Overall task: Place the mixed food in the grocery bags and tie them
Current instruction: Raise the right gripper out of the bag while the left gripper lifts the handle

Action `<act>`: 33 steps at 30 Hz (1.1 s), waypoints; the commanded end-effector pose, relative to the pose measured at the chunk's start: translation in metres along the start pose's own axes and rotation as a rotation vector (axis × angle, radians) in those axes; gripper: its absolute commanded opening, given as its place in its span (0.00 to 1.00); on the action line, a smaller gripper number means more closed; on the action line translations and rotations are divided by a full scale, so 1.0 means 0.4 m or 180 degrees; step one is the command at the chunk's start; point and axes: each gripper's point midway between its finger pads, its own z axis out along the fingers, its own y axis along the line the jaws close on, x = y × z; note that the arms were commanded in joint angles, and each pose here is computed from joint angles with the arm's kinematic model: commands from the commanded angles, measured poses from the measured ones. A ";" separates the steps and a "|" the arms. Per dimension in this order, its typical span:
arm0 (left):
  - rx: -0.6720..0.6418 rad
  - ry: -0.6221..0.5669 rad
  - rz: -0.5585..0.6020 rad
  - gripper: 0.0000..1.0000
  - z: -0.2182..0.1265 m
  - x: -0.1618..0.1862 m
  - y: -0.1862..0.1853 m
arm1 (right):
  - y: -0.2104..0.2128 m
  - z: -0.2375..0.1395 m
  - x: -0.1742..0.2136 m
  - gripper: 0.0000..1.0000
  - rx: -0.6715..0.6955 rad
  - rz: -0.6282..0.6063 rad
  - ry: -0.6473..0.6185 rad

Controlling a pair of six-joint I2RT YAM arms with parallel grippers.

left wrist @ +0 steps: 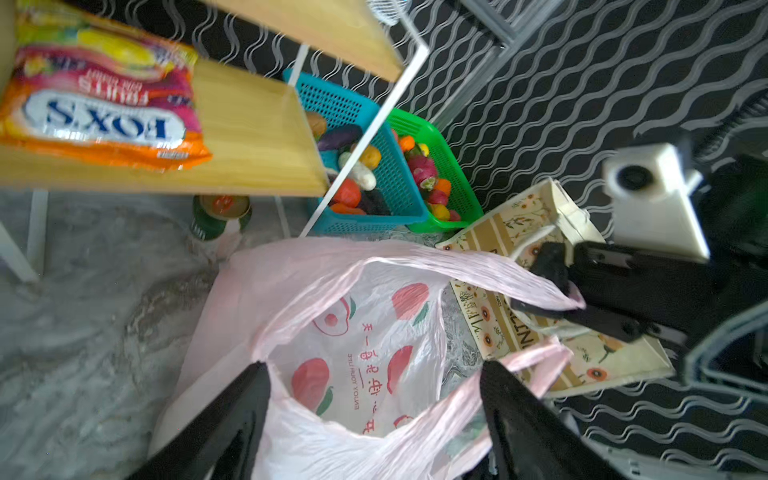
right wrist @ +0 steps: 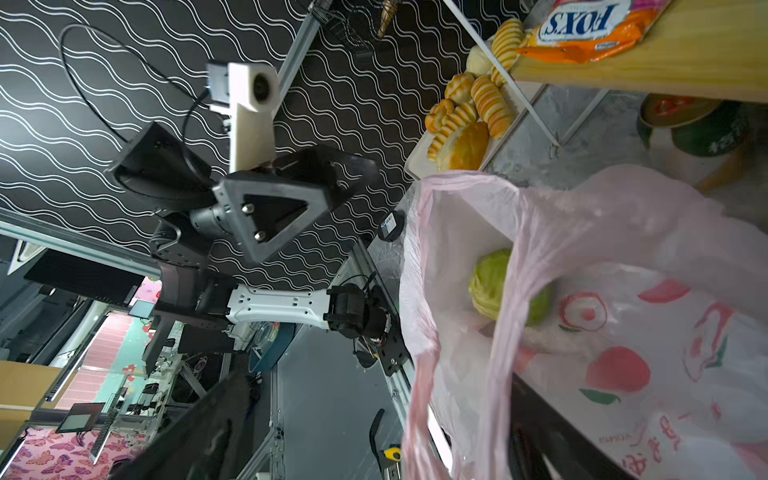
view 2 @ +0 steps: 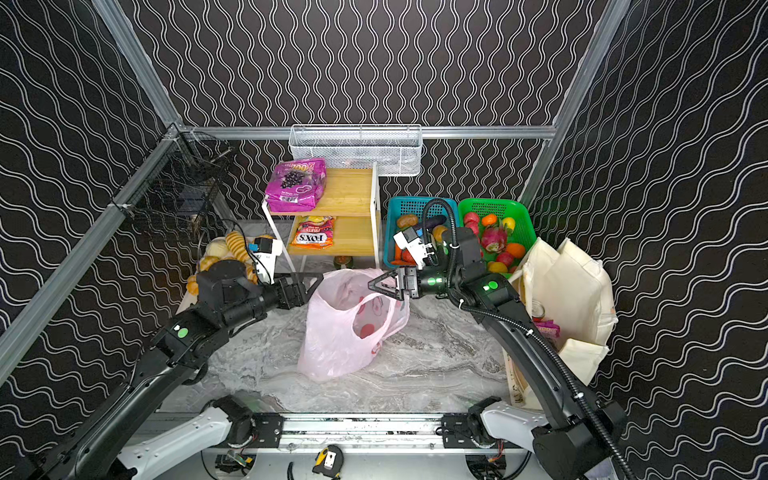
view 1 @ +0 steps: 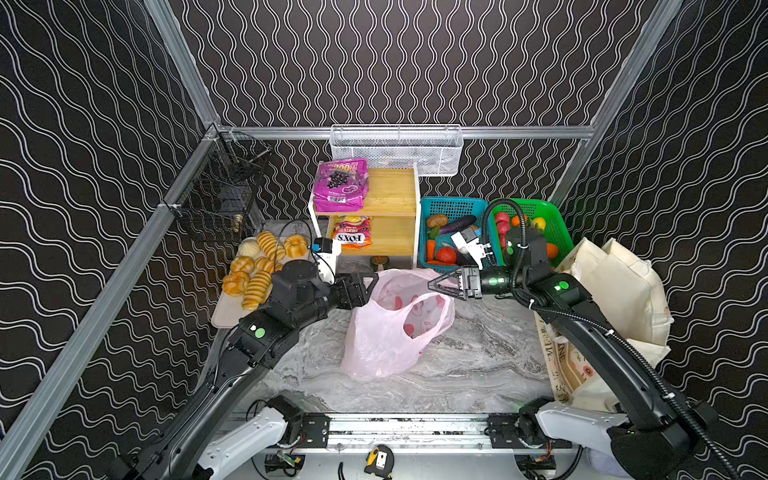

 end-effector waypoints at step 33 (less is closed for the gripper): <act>0.2025 0.0317 0.3924 0.84 0.245 0.074 -0.151 | 0.006 0.003 -0.028 0.94 -0.0070 -0.0215 -0.0173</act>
